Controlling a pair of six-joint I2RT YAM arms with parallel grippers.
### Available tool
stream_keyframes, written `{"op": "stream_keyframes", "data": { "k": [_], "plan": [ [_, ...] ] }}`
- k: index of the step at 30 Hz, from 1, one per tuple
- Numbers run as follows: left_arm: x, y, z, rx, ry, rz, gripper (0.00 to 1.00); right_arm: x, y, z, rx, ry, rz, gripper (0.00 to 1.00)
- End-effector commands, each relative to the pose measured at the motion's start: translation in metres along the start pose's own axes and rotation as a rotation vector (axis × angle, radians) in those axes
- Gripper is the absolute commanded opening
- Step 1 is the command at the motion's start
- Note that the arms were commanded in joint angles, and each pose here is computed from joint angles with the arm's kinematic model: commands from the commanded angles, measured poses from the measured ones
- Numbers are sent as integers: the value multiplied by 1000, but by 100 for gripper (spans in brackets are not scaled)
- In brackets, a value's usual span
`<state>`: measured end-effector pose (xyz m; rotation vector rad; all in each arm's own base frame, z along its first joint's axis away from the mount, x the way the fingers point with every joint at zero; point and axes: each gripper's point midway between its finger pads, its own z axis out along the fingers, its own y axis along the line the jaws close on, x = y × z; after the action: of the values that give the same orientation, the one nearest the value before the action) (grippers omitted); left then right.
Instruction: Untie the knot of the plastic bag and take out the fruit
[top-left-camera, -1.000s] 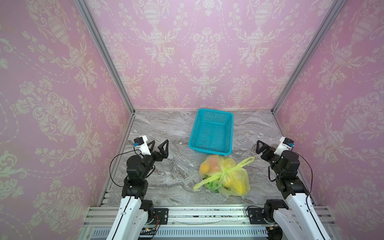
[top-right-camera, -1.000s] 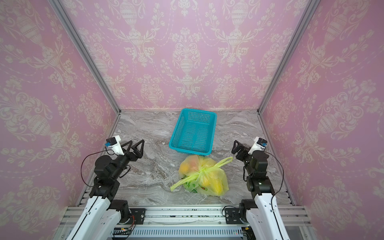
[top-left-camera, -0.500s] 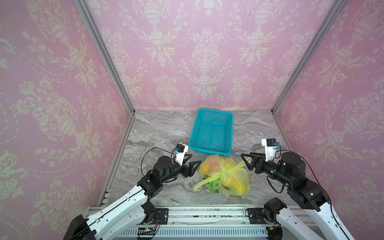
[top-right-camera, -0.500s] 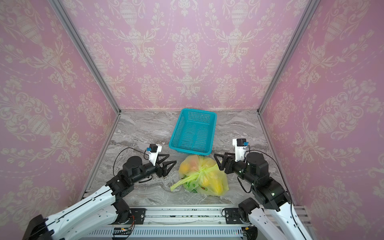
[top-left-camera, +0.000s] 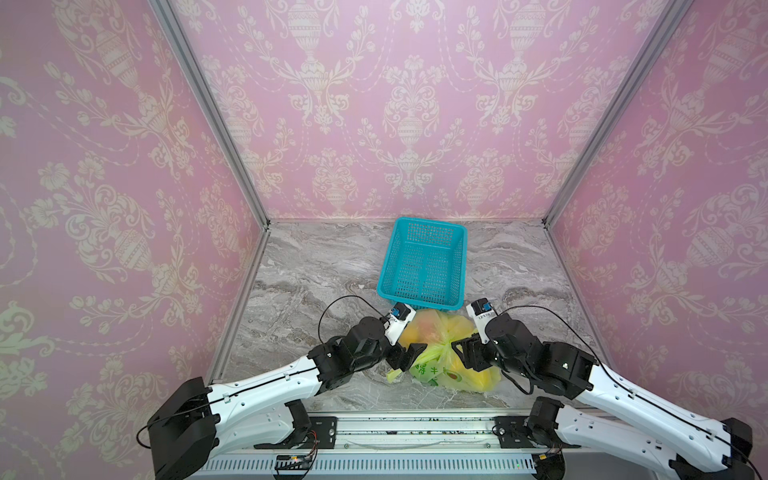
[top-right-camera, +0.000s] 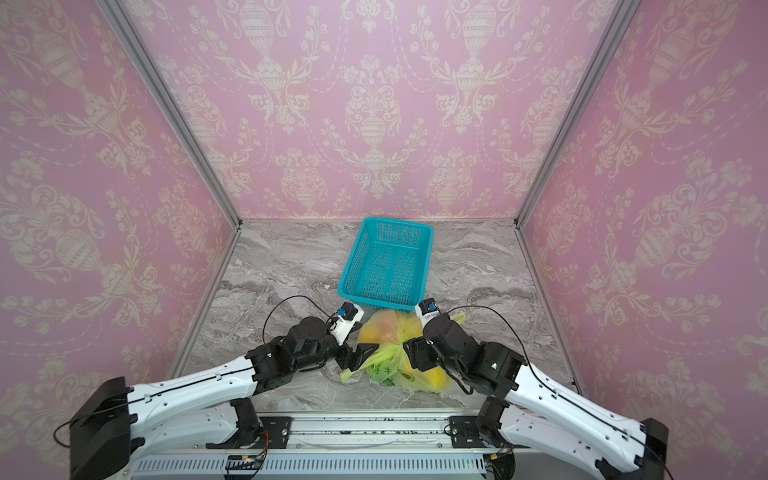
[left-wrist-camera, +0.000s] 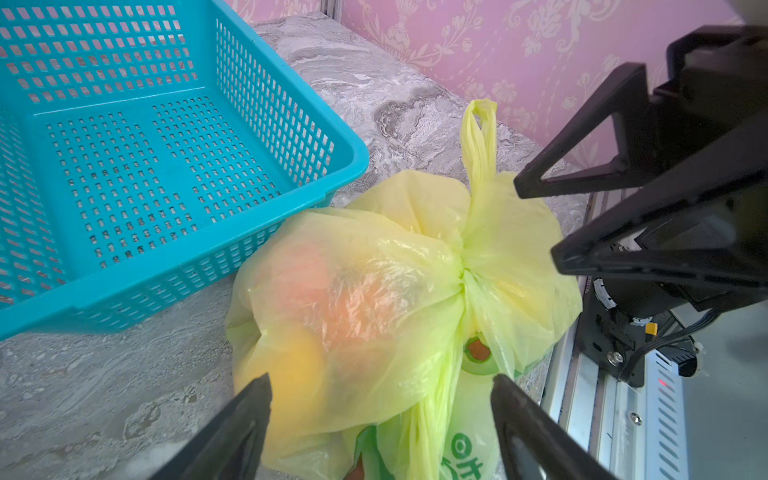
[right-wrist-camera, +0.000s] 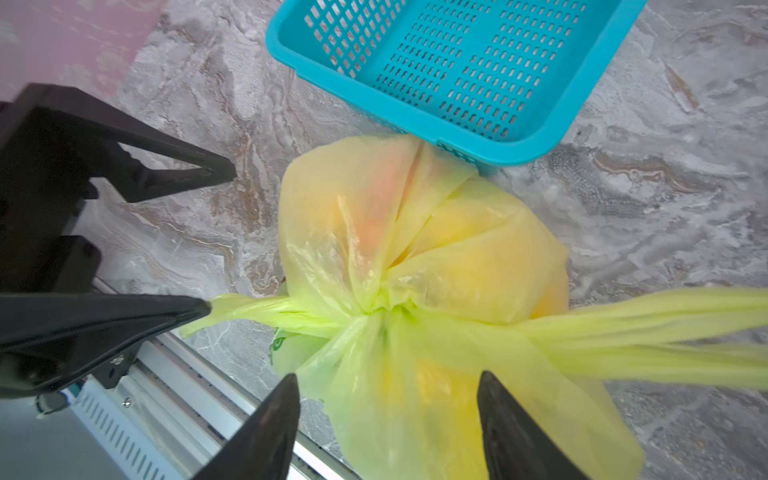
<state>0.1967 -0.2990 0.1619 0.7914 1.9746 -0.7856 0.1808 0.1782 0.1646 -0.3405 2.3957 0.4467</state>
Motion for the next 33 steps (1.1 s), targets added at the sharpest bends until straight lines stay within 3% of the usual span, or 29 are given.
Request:
{"op": "stream_keyframes", "data": {
  "k": [1,4,6,12,15,18,20,21,27,33],
  "plan": [
    [-2,7,7,-65,27,34,87,14,-31,8,167,17,-2,70],
    [4,10,17,-93,76,48,88,21,-35,13,185,28,26,69],
    [8,12,25,-112,108,55,88,24,-36,16,181,29,24,63],
    [16,2,50,-103,164,71,82,28,-29,24,138,35,30,27],
    [10,-10,59,-81,168,94,67,31,-27,27,126,38,31,12],
    [9,-16,66,-63,167,98,39,31,-30,27,132,27,32,0],
    [5,-10,68,-101,147,86,7,29,-31,24,130,11,35,0],
    [4,-6,69,-123,145,84,1,29,-31,23,128,3,38,0],
    [-10,18,57,-271,96,72,0,26,-37,14,118,-53,57,0],
    [-32,36,15,-372,76,-8,0,22,-26,12,40,-92,58,0]
  ]
}}
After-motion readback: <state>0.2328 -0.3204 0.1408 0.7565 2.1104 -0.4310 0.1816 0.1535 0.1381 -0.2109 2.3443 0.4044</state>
